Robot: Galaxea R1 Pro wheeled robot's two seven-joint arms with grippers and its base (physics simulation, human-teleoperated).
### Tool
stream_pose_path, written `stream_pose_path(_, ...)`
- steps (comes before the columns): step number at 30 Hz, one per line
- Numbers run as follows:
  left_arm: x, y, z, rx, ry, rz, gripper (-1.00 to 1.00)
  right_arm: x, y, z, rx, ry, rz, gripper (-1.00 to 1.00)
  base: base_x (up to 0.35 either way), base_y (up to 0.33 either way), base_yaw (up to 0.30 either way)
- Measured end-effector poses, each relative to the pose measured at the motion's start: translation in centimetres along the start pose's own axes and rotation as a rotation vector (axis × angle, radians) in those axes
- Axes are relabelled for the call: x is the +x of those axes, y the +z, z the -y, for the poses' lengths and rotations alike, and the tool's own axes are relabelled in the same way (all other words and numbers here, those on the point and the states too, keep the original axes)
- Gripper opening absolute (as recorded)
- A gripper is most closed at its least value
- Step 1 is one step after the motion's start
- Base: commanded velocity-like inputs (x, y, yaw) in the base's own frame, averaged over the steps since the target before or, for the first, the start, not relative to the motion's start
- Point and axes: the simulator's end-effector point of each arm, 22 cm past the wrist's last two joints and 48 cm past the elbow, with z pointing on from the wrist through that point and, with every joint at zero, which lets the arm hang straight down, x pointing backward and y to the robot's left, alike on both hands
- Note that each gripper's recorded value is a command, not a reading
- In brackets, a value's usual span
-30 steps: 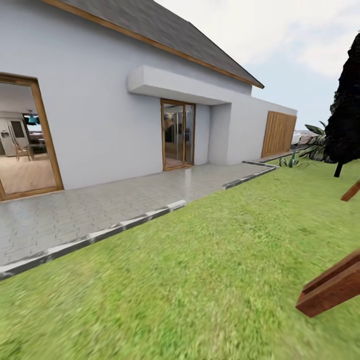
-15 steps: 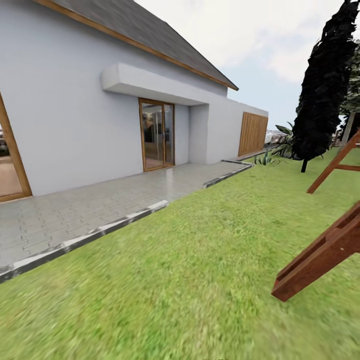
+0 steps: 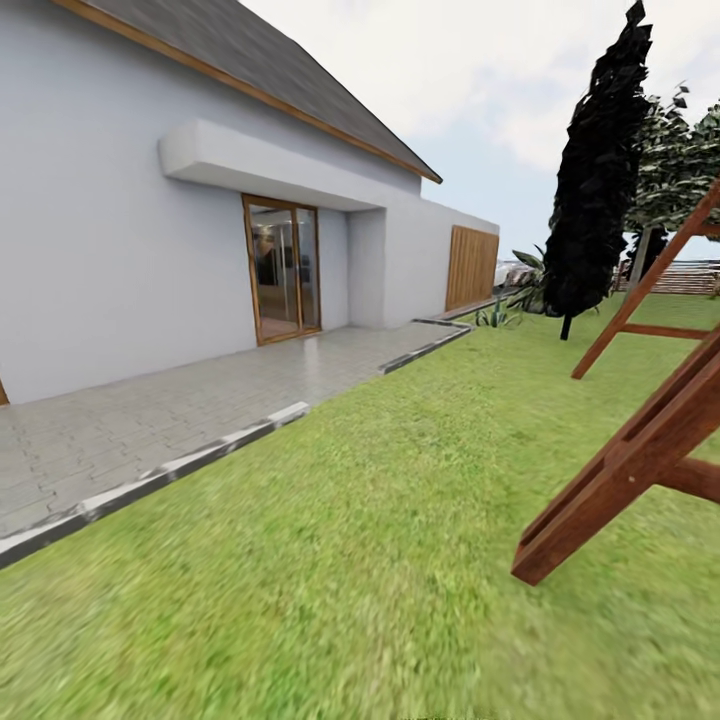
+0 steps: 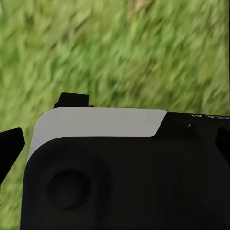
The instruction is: Take the three Easter eggs out of the wicker basket on the lawn in the garden, then place them on the lawn next to a single tree (choose any tree) so that all three eggs are next to the same tree and none are left in the basket.
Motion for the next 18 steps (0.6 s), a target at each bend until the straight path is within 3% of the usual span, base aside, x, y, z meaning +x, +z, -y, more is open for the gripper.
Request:
stream_pose_path(7, 0.00, -0.01, -0.06, -0.001, 0.000, 0.000, 1.00, -0.04, 0.00, 0.01, 0.000, 0.001, 0.001, 1.00, 0.097, -0.114, -0.166)
stream_pose_path(13, 0.00, -0.01, -0.05, 0.000, 0.000, 0.000, 1.00, -0.07, 0.00, 0.01, 0.000, 0.001, 0.002, 1.00, 0.185, -0.239, -0.022)
stream_pose_path(18, -0.01, -0.02, -0.08, -0.001, 0.000, 0.000, 1.00, -0.07, -0.01, 0.01, 0.000, 0.001, 0.002, 1.00, 0.189, -0.245, -0.202)
